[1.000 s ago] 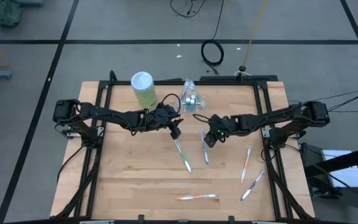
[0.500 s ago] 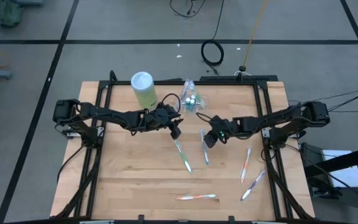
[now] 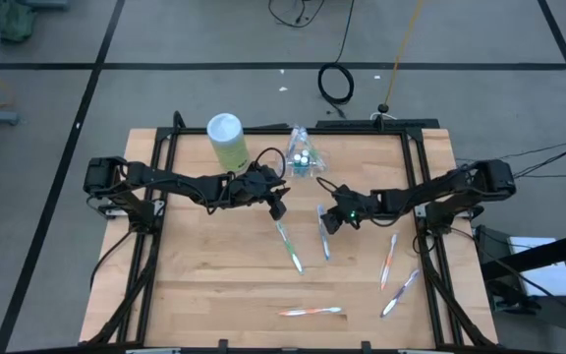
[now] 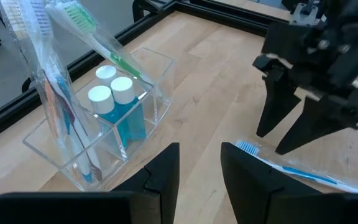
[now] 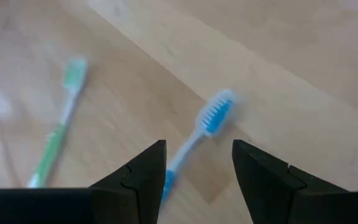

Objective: Pick & Place toothbrushing station
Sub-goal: Put the blue toothbrush into the transparent organizer, then put the green toothbrush into the transparent organizer

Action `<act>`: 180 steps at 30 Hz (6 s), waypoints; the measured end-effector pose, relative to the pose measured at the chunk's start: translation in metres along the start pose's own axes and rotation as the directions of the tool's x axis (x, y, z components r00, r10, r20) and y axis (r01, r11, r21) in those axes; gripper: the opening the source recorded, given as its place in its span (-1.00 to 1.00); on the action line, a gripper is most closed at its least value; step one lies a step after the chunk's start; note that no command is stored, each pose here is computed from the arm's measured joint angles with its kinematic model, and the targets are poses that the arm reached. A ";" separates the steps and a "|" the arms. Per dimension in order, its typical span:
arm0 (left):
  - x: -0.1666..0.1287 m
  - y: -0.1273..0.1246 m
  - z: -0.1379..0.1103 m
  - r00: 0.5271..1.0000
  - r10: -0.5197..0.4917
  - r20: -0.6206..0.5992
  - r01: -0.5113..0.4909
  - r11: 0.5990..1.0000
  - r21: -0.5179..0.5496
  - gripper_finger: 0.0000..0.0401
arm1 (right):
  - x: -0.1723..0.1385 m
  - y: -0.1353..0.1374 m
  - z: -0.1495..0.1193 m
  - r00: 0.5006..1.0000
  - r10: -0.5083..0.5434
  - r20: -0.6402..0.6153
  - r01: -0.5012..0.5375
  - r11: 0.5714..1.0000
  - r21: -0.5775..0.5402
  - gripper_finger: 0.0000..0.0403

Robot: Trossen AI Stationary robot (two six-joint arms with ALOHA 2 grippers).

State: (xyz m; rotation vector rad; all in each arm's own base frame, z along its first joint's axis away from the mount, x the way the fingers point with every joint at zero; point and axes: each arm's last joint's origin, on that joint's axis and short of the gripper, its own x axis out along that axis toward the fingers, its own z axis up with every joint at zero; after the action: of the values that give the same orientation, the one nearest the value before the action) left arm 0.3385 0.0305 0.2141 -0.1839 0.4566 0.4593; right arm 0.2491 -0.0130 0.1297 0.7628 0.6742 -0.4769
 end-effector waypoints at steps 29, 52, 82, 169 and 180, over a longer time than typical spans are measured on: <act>0.000 0.000 0.000 1.000 0.001 0.000 -0.001 1.000 0.000 -0.38 | 0.018 -0.004 -0.008 1.000 -0.023 -0.011 0.022 0.993 -0.112 -0.73; 0.001 0.004 0.001 1.000 0.012 0.002 -0.012 1.000 0.003 -0.38 | -0.042 0.024 0.056 0.903 0.235 0.361 -0.103 0.931 -0.351 -1.00; 0.001 0.004 0.003 1.000 0.006 0.022 -0.007 1.000 0.012 -0.38 | -0.035 -0.020 0.134 0.478 0.152 0.865 0.418 0.827 -0.376 -1.00; 0.001 -0.001 0.002 0.993 -0.116 -0.011 0.116 0.993 -0.011 -0.38 | -0.006 -0.027 0.092 0.916 0.194 0.350 -0.002 0.877 -0.481 -0.45; 0.001 -0.001 0.002 0.993 -0.115 -0.010 0.115 0.993 -0.012 -0.38 | -0.006 -0.027 0.092 0.916 0.194 0.351 -0.002 0.877 -0.481 -0.45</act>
State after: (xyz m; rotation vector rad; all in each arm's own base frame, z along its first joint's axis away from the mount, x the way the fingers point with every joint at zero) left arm 0.3402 0.0309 0.2156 -0.2225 0.4516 0.3479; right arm 0.2632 -0.0987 0.1707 0.2210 0.3476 -0.3335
